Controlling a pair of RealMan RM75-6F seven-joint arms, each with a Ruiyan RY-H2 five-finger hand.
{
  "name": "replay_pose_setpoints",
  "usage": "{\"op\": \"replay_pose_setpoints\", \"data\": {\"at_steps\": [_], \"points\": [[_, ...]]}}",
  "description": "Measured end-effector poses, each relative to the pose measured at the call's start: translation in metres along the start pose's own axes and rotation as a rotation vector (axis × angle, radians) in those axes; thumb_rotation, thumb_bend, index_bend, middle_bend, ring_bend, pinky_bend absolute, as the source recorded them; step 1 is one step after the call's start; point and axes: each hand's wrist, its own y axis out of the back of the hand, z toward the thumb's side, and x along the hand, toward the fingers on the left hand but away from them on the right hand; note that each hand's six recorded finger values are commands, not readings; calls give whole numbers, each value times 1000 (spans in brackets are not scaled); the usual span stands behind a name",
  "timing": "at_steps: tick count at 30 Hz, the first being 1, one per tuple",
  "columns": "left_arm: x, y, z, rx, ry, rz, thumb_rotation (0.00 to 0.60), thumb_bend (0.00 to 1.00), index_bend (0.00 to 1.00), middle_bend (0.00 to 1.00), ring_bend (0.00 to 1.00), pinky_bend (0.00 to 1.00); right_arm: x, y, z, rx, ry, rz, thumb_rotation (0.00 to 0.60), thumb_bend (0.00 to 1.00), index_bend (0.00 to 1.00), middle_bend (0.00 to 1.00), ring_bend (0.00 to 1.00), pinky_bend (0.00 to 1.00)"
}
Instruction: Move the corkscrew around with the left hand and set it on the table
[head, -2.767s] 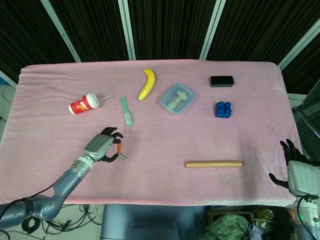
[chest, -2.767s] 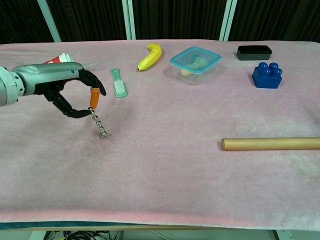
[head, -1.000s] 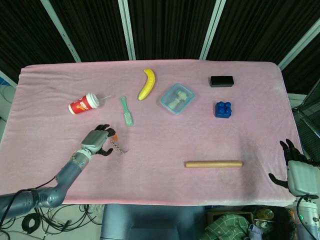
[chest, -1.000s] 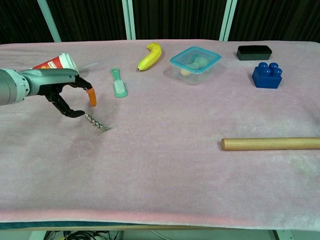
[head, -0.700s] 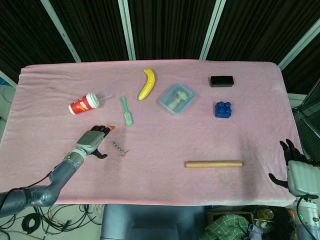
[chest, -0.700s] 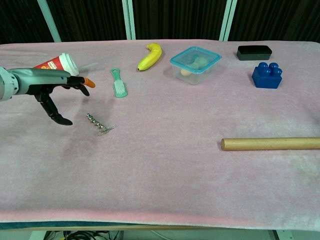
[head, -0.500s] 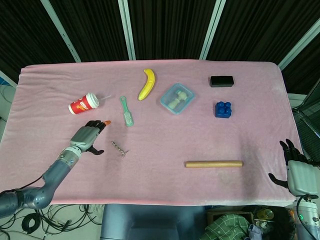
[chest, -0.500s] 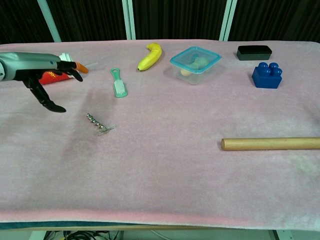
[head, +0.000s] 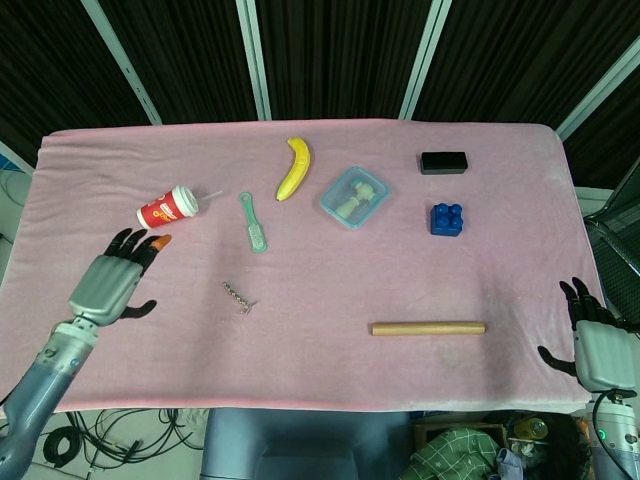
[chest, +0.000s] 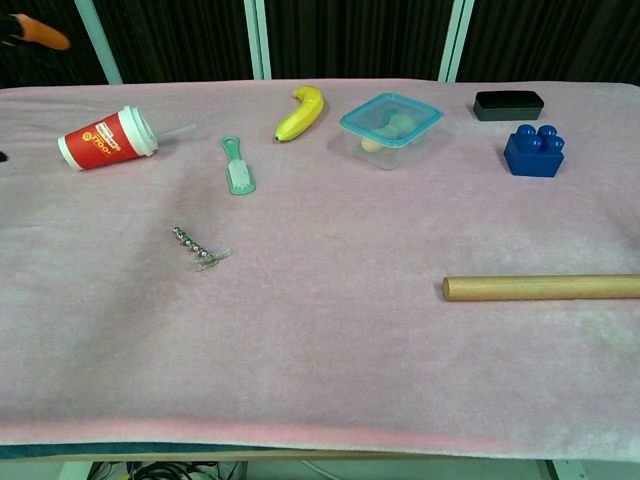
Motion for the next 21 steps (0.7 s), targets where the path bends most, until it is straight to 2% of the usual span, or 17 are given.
{"op": "replay_pose_setpoints", "data": {"at_steps": [7,11,21], "points": [[-69,-14,-26,-17,83,18,600,212,58,105,0,0,1,1,1,2,2,-7,600,88,0,0,122,206],[-99,-19,-42,-64,113,67,600,212,65,105,0,0,1,1,1,3,4,-6,600,87,0,0,122,206],[-131,-29,-89,-137,141,176,600,212,65,106,0,0,1,0,2,5,8,-7,600,87,0,0,122,206]]}}
